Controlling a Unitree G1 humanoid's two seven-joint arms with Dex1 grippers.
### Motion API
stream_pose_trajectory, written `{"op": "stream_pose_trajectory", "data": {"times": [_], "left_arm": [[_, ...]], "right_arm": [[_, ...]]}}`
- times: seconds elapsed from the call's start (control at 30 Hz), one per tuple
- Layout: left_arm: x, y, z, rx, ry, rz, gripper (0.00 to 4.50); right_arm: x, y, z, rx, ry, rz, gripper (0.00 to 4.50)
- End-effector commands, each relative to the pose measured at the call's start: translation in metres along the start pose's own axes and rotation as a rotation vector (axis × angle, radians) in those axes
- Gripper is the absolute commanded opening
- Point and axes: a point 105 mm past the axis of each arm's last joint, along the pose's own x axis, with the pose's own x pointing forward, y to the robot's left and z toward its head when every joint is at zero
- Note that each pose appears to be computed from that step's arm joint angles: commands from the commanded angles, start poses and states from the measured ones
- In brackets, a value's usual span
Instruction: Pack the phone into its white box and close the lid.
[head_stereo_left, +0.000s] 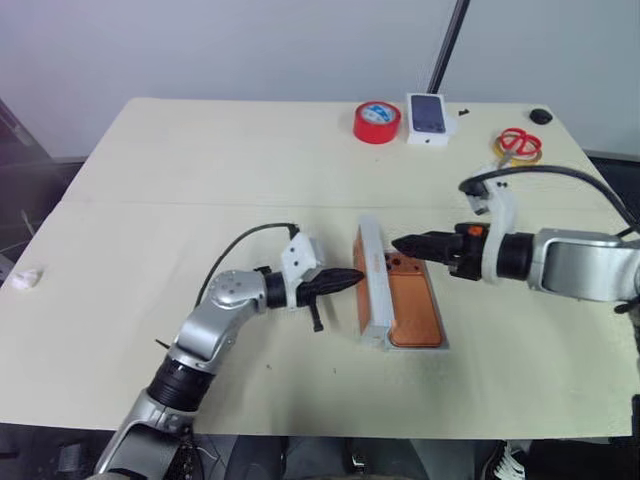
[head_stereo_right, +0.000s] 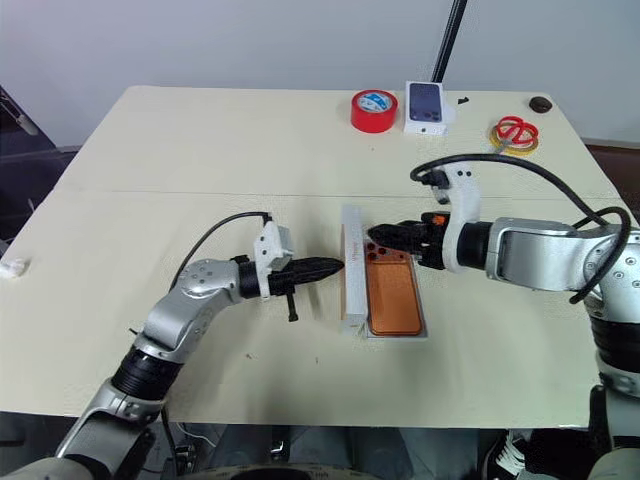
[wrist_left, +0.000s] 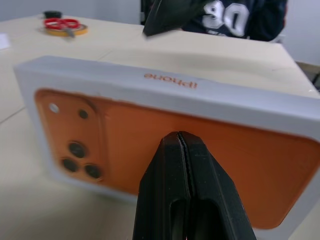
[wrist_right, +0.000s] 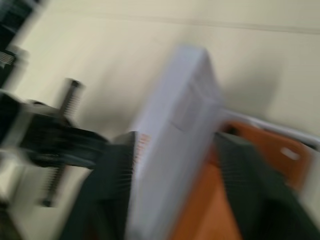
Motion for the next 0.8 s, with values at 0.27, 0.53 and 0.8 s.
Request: {"op": "stream_pose_trajectory", "data": {"times": [0.27, 0.53, 0.8], "left_arm": [[0.007, 0.007, 0.003, -0.001, -0.005, 0.036, 0.0], [-0.017, 0.024, -0.008, -0.024, 0.08, 0.135, 0.0], [-0.01, 0.024, -0.022, -0.044, 0.168, 0.091, 0.0]], "right_arm": [[0.0, -0.026, -0.005, -0.292, 0.024, -0.161, 0.03], [0.003, -0.039, -0.022, -0.567, 0.115, -0.216, 0.03], [0.009, -0.036, -0.029, -0.636, 0.137, -0.176, 0.03]]}}
